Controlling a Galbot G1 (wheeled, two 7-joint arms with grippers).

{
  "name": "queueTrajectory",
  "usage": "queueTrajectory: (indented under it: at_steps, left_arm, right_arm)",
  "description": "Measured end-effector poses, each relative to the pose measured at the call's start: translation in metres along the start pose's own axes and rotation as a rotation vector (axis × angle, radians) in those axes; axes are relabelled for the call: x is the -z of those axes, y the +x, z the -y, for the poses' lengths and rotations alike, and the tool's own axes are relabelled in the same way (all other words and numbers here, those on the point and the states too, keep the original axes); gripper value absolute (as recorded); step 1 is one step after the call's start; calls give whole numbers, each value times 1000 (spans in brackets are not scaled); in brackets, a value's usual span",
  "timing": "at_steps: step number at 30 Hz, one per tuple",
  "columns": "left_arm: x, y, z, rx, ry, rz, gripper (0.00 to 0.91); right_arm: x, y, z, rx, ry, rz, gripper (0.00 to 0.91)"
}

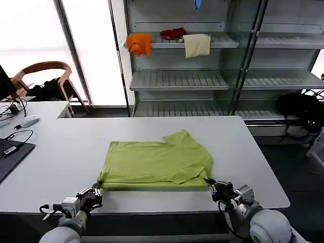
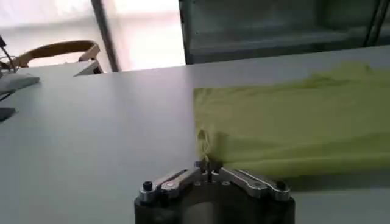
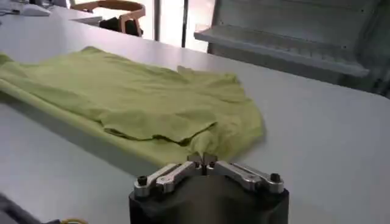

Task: Fold and organize the clothes.

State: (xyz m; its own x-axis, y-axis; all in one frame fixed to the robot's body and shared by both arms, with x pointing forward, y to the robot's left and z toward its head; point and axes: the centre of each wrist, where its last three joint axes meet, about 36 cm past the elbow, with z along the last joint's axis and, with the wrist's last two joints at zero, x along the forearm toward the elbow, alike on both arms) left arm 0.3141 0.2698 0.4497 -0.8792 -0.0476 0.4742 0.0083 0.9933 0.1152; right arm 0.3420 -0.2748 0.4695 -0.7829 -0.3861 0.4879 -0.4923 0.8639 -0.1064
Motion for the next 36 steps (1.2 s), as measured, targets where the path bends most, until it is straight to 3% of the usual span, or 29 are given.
queueTrajectory:
  at_steps: [8, 10, 11, 12, 13, 14, 27, 36]
  left_arm:
    - [-12, 33, 9, 29, -20, -25, 20]
    - [-16, 39, 12, 33, -25, -35, 262]
    - [-17, 42, 14, 33, -26, -40, 625]
    - [-18, 45, 15, 34, -28, -44, 907]
    - [-19, 48, 16, 36, -30, -46, 907]
    - [-20, 50, 18, 38, -31, -48, 907]
    - [-13, 70, 22, 73, -64, -33, 907]
    - [4, 89, 25, 59, -83, 22, 907]
  right_arm:
    - [-8, 20, -13, 21, 17, -28, 0]
    - [-10, 24, -16, 23, 18, -34, 0]
    - [-11, 26, -17, 24, 19, -37, 81]
    - [-12, 27, -18, 24, 19, -41, 433]
    - [-13, 28, -19, 24, 19, -46, 705]
    - [-14, 29, -19, 23, 19, -49, 907]
    - [-9, 44, -25, -10, 24, -61, 907]
    - [12, 54, -13, -88, 39, -26, 907]
